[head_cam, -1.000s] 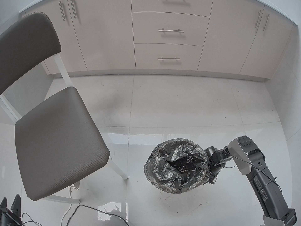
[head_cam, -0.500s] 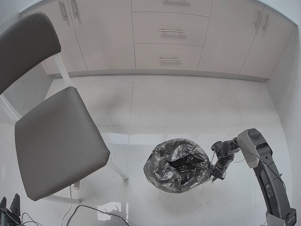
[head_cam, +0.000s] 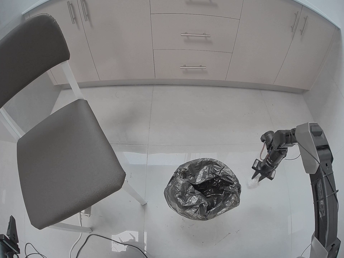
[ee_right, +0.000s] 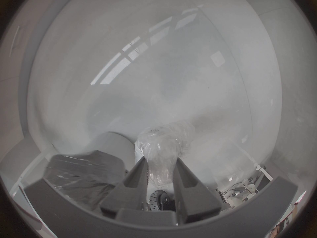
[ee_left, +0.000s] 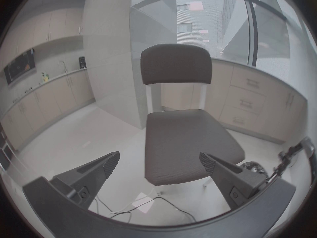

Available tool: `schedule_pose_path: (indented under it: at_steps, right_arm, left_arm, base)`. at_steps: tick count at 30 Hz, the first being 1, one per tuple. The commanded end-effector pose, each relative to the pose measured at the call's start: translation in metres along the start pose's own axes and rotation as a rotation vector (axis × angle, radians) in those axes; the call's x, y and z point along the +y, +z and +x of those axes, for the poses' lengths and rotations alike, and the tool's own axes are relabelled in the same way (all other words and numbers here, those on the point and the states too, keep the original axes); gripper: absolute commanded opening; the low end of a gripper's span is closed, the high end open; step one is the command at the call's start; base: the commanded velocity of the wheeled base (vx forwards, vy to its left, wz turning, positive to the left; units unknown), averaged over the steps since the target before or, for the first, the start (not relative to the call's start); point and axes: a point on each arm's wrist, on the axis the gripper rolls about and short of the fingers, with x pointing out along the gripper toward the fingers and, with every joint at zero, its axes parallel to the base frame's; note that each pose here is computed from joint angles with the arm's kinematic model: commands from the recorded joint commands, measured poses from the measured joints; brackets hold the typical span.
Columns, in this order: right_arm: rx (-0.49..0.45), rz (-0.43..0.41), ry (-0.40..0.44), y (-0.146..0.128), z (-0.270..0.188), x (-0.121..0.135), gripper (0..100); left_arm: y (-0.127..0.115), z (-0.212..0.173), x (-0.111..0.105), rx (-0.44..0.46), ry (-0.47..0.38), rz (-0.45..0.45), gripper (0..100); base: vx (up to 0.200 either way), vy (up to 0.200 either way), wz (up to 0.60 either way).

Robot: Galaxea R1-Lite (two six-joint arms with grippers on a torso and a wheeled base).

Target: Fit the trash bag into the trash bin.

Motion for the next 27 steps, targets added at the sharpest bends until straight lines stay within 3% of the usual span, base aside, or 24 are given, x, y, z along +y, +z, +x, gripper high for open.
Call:
schedule_pose_path:
  at_steps: [1, 9, 10, 16, 19, 22, 24, 27]
  right_arm:
    - [-0.099, -0.01, 0.075, 0.005, -0.07, 0.014, 0]
    - [-0.136, -0.095, 0.122, -0.016, -0.126, 0.039, 0]
    - [-0.15, -0.134, 0.137, -0.024, -0.136, 0.048, 0]
    - [-0.152, -0.22, 0.16, -0.054, -0.167, 0.071, 0]
    - [-0.145, -0.264, 0.17, -0.072, -0.179, 0.083, 0]
    - [-0.149, -0.319, 0.177, -0.088, -0.185, 0.096, 0]
    - [-0.162, -0.378, 0.169, -0.101, -0.187, 0.106, 0]
    - [-0.184, -0.45, 0.144, -0.116, -0.186, 0.117, 0]
  left_arm:
    - [-0.016, 0.005, 0.002, 0.013, 0.096, 0.053, 100]
    - [-0.023, 0.013, 0.0, -0.026, 0.059, 0.042, 100]
    - [-0.024, 0.011, 0.001, -0.052, -0.008, 0.045, 100]
    - [-0.03, 0.021, -0.001, -0.194, -0.071, 0.037, 100]
    - [-0.031, 0.022, -0.003, -0.228, -0.103, 0.128, 100]
    - [-0.031, 0.022, -0.005, -0.229, -0.193, 0.237, 100]
    - [-0.031, 0.021, -0.007, -0.225, -0.278, 0.237, 100]
    - [-0.031, 0.021, -0.008, -0.214, -0.325, 0.212, 100]
  base:
    - [0.0, 0.0, 0.0]
    - [0.0, 0.0, 0.0]
    - [0.0, 0.0, 0.0]
    - [0.0, 0.0, 0.0]
    - [0.0, 0.0, 0.0]
    - [0.0, 0.0, 0.0]
    - [0.0, 0.0, 0.0]
    - [0.0, 0.0, 0.0]
